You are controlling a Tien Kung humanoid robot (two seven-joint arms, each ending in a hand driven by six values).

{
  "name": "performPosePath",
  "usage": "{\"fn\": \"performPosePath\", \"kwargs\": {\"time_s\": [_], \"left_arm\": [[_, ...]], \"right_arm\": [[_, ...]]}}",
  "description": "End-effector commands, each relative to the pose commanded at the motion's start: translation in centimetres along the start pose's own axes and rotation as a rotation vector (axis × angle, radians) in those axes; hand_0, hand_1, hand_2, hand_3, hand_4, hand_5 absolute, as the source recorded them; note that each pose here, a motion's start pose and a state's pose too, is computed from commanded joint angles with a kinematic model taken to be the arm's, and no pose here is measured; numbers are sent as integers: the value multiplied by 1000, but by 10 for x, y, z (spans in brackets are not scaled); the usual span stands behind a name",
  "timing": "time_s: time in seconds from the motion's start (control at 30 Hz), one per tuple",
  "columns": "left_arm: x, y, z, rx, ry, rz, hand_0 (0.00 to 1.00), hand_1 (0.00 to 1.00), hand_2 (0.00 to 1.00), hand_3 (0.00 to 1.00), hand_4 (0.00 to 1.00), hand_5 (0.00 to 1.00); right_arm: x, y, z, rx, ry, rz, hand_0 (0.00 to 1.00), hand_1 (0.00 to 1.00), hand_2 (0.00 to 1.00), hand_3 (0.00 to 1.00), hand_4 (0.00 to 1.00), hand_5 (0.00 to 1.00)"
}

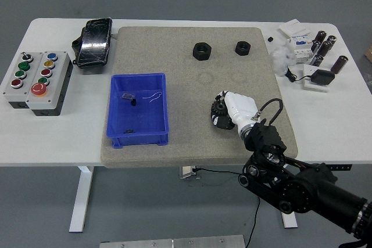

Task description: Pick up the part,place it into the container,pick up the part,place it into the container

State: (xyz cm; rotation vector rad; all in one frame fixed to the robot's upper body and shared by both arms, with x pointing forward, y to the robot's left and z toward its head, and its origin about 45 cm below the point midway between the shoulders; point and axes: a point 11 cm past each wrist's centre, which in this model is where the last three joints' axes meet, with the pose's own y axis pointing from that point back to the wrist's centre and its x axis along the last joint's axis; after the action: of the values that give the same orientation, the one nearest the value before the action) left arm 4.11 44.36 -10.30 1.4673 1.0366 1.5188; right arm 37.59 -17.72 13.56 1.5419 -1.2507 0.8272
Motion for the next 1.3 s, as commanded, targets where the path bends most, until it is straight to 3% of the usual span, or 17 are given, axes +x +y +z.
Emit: {"fn": "performPosePath", "kwargs": {"time_s": [0.23,0.43,0.47,0.5,0.67,0.7,0.87,0.9,1.3], "left_arm": [[0,0,1,-1,2,0,663,629,572,615,688,349],[-1,0,0,2,3,0,663,629,572,615,689,352],[-1,0,0,2,3,0,663,629,572,615,689,352],[-1,0,0,2,3,0,663,629,572,615,690,356],[-1,0,1,0,4,-1,663,629,572,615,690,356],[-1,0,1,0,4,-1,663,629,573,615,690,357],[-1,0,1,2,3,-1,663,629,573,615,690,357],[-1,0,1,2,3,-1,663,629,572,615,690,358],[1,0,1,3,3,1,663,629,572,615,690,358]], "right_arm": [[23,4,-22,70,-69,69,435,590,533,475,359,2],[34,17,-59,197,-192,88,417,583,529,466,360,2],[33,20,-67,225,-212,83,417,583,529,466,360,2],[32,22,-73,246,-224,75,487,598,550,484,382,2],[20,32,-100,344,-247,11,487,598,550,484,382,2],[18,34,-103,358,-248,2,590,635,610,556,403,2],[9,42,-121,437,-264,-49,590,635,610,556,403,2],[7,43,-123,447,-266,-58,647,683,674,665,269,2],[-2,45,-128,467,-254,-118,666,736,724,691,250,54]]}}
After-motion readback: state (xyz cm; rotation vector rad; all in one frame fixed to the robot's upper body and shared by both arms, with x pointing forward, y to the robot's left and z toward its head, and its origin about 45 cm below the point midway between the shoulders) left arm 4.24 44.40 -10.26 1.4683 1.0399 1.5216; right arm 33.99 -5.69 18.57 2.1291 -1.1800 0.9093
